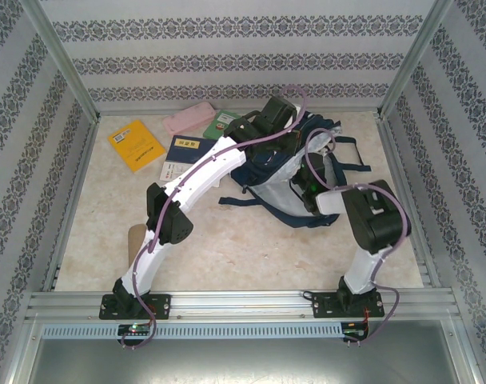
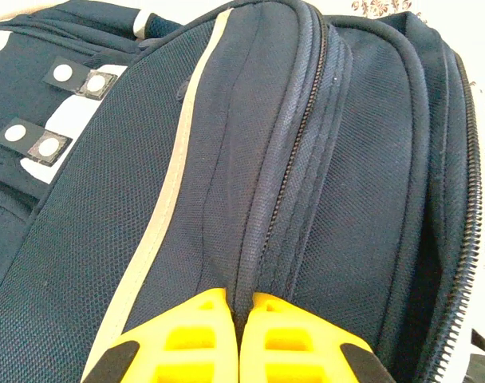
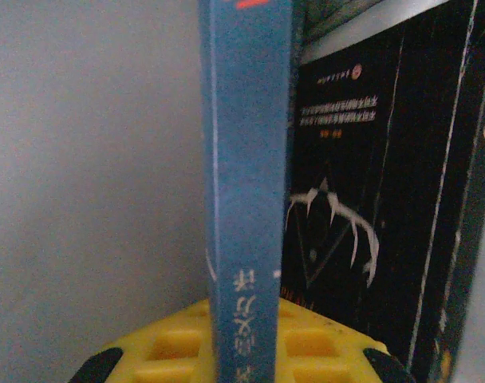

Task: Pack books, pencil case, and school supplies into a backpack

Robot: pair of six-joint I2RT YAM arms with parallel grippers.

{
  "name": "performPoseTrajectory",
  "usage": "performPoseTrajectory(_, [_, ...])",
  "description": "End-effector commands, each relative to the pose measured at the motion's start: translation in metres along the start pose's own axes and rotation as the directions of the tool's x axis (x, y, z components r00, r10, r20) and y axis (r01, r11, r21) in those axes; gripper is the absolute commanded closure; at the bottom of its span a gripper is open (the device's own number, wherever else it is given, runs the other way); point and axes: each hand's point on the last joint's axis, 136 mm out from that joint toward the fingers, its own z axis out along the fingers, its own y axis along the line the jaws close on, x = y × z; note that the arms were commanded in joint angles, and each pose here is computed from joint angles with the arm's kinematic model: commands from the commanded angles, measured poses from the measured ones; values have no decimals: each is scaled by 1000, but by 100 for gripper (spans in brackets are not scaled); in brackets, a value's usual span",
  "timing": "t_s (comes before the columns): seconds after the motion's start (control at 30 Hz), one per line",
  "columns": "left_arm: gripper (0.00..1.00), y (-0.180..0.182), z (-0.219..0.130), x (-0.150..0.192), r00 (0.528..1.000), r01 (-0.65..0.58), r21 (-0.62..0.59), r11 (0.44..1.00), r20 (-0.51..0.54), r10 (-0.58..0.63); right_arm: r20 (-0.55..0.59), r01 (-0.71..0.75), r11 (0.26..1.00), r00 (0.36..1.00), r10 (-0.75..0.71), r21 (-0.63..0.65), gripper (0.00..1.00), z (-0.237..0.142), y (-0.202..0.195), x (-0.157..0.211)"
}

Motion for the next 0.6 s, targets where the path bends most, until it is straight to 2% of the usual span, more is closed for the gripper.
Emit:
performPoseTrajectory(0.0, [100, -31, -67, -65, 978, 13, 113, 993, 208, -36, 42, -48, 994, 998, 53, -103, 100, 23, 29, -4])
performPoseTrajectory(0.07, [100, -29, -66, -64, 978, 11, 104, 995, 205, -33, 32, -36, 997, 999, 38, -71, 100, 33, 24, 1])
performPoseTrajectory(0.2, [100, -26, -64, -63, 979, 11, 95, 995, 203, -30, -42, -8, 1000, 999, 8, 16, 86, 47, 11, 11])
performPoseTrajectory(0.23, [100, -25, -63, -62, 979, 12, 91, 996, 200, -30, -61, -10, 999, 998, 13, 39, 80, 48, 7, 13])
performPoseTrajectory(0.27, [100, -25, -63, -63, 979, 13, 86, 996, 202, -30, -93, -11, 997, 995, 18, 75, 66, 49, 0, 18])
performPoseTrajectory(0.3, [100, -24, -61, -62, 980, 14, 83, 996, 198, -30, -117, -6, 995, 993, 17, 96, 59, 48, -4, 20])
performPoseTrajectory(0.47, [100, -17, -56, -60, 981, 17, 63, 998, 193, -29, -171, 44, 976, 985, -7, 212, 40, 29, -18, 22])
performPoseTrajectory(0.57, [100, -15, -52, -59, 982, 23, 61, 998, 187, -34, -199, 85, 956, 980, -29, 280, 36, 17, -27, 20])
